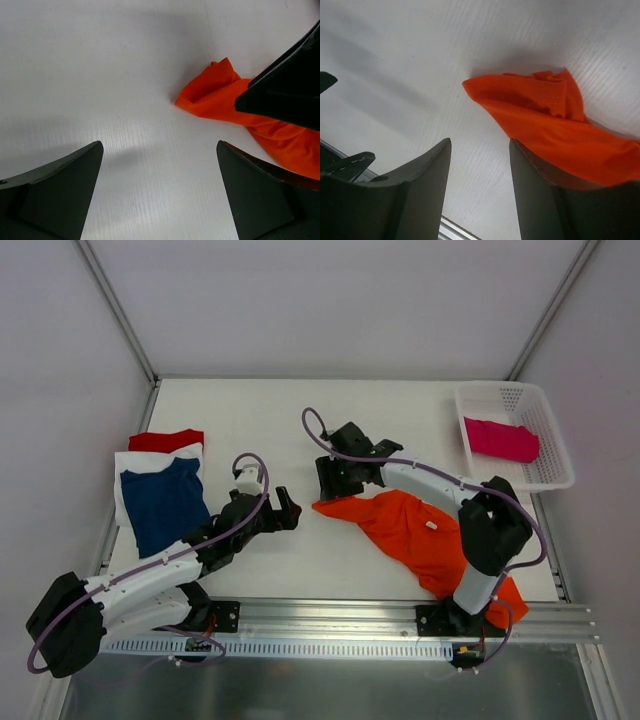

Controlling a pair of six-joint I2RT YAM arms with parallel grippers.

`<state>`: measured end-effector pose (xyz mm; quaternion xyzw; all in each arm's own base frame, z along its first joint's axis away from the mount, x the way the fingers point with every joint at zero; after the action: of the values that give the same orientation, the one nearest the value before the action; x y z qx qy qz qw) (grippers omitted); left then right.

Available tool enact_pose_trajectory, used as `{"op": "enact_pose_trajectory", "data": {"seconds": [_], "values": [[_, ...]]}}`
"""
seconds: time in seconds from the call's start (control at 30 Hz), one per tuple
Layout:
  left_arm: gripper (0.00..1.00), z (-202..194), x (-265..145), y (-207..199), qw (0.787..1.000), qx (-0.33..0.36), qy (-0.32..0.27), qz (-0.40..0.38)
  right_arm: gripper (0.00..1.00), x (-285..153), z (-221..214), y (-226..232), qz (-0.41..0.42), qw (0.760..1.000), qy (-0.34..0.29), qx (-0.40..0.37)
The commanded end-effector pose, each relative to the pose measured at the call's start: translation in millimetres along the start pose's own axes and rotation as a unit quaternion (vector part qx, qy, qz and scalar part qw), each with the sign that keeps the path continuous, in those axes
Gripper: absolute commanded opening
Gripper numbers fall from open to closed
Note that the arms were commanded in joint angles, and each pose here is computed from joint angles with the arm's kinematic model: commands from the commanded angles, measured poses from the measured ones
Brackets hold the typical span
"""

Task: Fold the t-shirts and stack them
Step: Flatten the tshirt out

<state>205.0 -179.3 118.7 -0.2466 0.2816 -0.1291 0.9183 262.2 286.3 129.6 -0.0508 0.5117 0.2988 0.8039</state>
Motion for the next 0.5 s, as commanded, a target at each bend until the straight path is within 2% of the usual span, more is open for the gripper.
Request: {"op": "enact_pose_trajectory", "data": {"seconds": [0.0, 0.47], "values": [[0.99, 1.3, 1.5, 0.4, 1.0, -0.005, -0.008, 0.008, 0.53, 1.4, 14.4, 18.6, 0.013, 1.0, -0.027, -0.006], [0.99, -0.5, -4.7, 2.4, 1.0, -0.001, -0.011, -0.007, 0.53, 52.0, 11.4, 33.2, 0.032, 0.999, 0.014, -0.011]]}}
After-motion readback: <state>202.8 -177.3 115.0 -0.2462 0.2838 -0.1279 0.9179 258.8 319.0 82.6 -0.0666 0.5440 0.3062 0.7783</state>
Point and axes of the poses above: each gripper's point midway between its finger pads, its own x axis out along the fingers, its own y axis along the line the jaws close on, z = x × y, the point moved 4 cm from there along -x, back along the fingers, and after that the axes turned 8 degrees about -x, right-handed, at the moved point
